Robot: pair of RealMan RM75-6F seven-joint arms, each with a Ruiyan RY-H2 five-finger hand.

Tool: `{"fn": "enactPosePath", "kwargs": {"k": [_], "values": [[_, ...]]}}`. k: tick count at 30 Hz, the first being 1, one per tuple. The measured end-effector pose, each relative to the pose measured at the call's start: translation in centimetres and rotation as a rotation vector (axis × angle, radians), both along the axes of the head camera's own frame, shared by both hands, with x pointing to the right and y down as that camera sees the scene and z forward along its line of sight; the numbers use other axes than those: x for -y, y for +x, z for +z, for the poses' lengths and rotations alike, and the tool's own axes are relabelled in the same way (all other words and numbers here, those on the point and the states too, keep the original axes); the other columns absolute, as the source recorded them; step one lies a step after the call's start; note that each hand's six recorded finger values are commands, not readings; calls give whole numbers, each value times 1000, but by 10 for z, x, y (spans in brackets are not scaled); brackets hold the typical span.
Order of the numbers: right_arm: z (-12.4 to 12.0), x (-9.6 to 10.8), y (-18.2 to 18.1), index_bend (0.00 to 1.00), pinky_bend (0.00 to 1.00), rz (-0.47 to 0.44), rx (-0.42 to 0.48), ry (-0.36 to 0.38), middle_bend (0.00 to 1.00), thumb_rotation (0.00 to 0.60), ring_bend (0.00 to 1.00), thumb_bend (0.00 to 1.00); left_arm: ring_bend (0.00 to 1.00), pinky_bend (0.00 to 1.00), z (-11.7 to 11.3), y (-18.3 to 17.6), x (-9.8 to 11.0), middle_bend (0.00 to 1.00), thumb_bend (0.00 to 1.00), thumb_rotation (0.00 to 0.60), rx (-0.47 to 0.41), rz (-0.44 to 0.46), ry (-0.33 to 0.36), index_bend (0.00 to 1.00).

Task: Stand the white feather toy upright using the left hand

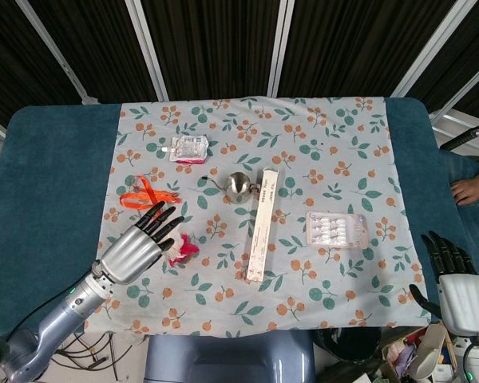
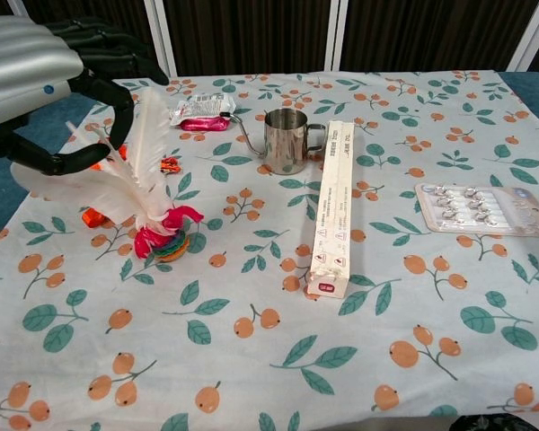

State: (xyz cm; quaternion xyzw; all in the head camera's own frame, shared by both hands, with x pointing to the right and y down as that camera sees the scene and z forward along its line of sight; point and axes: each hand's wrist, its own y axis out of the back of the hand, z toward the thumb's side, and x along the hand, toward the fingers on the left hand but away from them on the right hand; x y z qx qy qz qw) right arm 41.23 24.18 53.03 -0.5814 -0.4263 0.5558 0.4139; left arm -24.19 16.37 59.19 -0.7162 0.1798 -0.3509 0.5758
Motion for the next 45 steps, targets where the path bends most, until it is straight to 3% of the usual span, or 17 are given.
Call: {"fn": "enactPosePath", "kwargs": {"k": [10, 21, 29, 35, 40, 42, 45], "values": [[1, 0, 0, 74, 159, 2, -2, -4, 52, 600, 101, 135, 0, 7, -14, 39, -12, 145, 455, 600, 7, 102, 6, 565], [1, 0, 1, 74, 159, 5, -4, -5, 52, 600, 102, 134, 0, 7, -10, 49, -18, 146, 435, 600, 40, 124, 4, 550], [1, 0, 0, 74, 159, 5, -6, -6, 52, 600, 101, 135, 0, 17, -9, 55, 7, 147, 436, 600, 79, 135, 96, 553], [2, 0, 1, 74, 159, 6, -7, -6, 52, 600, 101, 135, 0, 17, 0, 60, 29, 147, 436, 600, 121, 128, 104, 552], [1, 1, 1, 74, 159, 8, -7, -4, 52, 600, 102, 136, 0, 17, 9, 63, 33, 147, 430, 600, 137, 124, 97, 538], [1, 1, 2, 74, 159, 9, -7, -4, 52, 600, 102, 136, 0, 17, 11, 62, 32, 146, 399, 600, 138, 124, 93, 512], [1, 1, 2, 74, 159, 9, -7, -4, 52, 600, 102, 135, 0, 17, 12, 61, 30, 143, 274, 600, 136, 122, 87, 384]]}}
